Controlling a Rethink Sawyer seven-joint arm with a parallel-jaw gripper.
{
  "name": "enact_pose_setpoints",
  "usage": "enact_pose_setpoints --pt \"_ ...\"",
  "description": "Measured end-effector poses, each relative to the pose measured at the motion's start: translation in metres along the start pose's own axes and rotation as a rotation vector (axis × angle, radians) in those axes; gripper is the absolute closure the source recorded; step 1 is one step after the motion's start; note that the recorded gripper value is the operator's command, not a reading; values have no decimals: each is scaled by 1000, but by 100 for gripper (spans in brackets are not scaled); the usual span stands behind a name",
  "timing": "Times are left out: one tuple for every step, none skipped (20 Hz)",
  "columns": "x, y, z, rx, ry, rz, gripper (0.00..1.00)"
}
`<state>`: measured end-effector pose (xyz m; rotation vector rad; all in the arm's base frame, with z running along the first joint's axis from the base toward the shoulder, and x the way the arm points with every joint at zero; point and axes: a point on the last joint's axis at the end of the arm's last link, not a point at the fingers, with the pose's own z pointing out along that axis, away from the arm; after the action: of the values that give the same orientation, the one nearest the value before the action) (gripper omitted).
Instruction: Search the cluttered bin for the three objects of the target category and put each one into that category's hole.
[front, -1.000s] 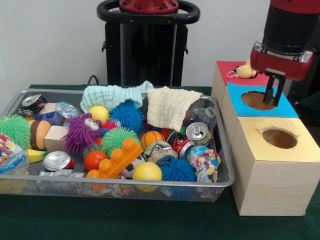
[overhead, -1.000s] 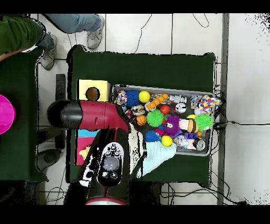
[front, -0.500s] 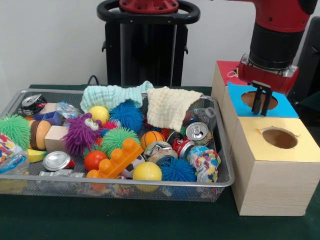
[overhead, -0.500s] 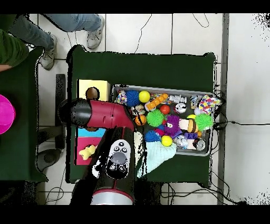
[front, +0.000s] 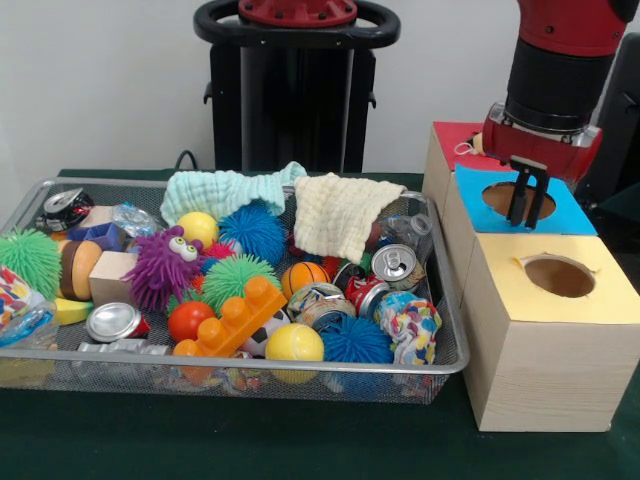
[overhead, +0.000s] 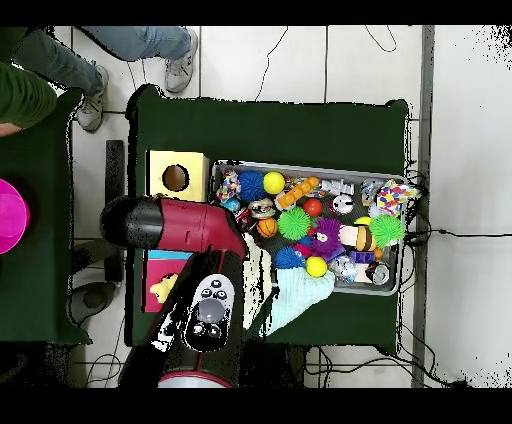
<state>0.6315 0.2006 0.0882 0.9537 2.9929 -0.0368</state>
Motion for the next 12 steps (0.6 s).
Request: enact_pose_setpoints --pt "3 2 0 0 1 -3 100" --pt "6 5 0 -2 2 -6 100" --pt "8 6 0 -2 4 -7 100" --pt "11 8 0 -4 7 -6 100" --pt "13 9 0 -6 10 -4 100" --pt "16 11 0 -10 13 0 100" --pt "17 11 1 -12 13 3 100" --pt "18 12 2 -14 13 7 100" --pt "17 11 2 -16 11 9 100" --pt "17 11 2 -17 10 11 100" --pt "17 10 3 -21 5 16 100" --pt "17 9 3 -22 2 16 100"
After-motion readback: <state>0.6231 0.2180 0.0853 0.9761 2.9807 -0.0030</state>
